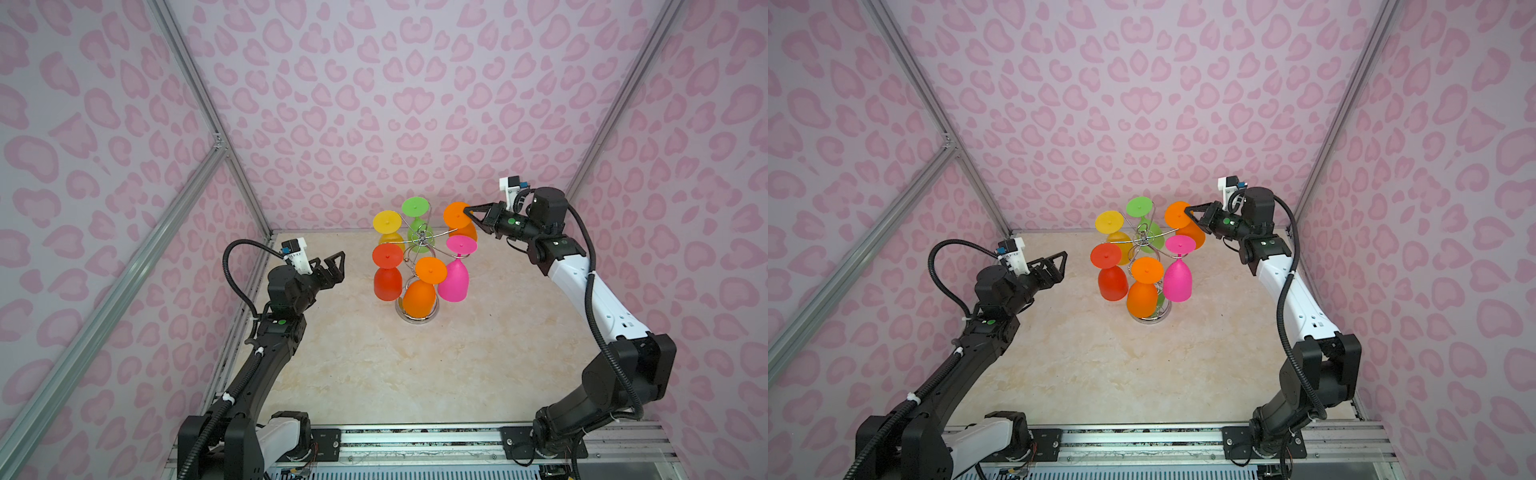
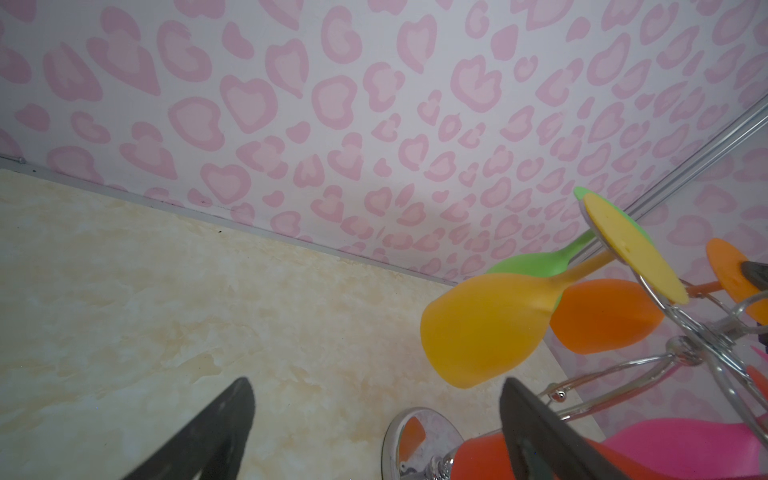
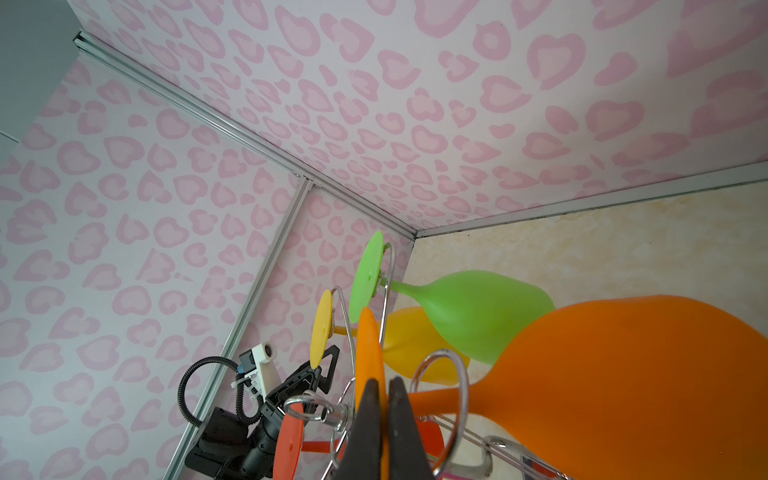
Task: Take the wine glass off the wine glass rack
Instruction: 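Close the right gripper on the orange glass's base near the rack top, then lift the orange glass up off the rack with the right gripper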
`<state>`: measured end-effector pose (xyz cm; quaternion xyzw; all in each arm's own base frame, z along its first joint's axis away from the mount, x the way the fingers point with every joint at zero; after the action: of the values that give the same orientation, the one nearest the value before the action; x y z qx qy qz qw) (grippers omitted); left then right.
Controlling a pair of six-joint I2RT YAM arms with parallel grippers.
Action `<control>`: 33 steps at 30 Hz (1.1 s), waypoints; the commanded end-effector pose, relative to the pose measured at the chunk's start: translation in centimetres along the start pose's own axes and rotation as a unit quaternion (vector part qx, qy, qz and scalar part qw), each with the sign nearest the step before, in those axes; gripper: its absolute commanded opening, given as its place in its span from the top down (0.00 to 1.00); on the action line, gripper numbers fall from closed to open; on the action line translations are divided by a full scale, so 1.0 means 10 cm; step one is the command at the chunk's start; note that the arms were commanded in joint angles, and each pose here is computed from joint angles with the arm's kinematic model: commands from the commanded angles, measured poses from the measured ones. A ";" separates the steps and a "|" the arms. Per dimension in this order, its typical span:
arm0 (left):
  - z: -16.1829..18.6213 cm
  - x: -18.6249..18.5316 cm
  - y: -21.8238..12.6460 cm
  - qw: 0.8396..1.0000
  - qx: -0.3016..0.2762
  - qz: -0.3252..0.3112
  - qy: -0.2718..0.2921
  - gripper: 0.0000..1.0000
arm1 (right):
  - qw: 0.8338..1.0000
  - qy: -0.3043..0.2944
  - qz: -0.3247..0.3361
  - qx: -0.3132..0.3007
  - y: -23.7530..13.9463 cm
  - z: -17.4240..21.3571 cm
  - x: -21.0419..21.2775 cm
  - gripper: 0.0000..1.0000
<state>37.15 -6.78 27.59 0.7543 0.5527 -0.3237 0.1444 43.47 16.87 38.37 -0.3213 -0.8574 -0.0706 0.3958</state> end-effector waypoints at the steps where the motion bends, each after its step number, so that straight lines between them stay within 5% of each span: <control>1: -0.02 -0.02 0.00 1.000 -0.007 0.008 0.002 0.06 | 1.000 -0.008 -0.022 0.001 -0.01 0.01 0.12 1.00; 33: -0.03 -0.06 -0.01 1.000 -0.007 0.013 0.001 0.06 | 0.999 0.005 -0.027 0.030 0.14 0.26 0.22 1.00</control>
<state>37.12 -6.84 27.51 0.7534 0.5516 -0.3271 0.1454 41.13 19.85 38.02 -0.2873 -0.8647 -0.0516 0.4089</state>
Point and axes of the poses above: each gripper's point midway between its finger pads, its own y axis out along the fingers, its own x axis along the line the jaws close on, z = x × y, the point moved 2 cm from there along -y, back along the fingers, and after that the axes turned 10 degrees about -y, right-handed, at the moved point
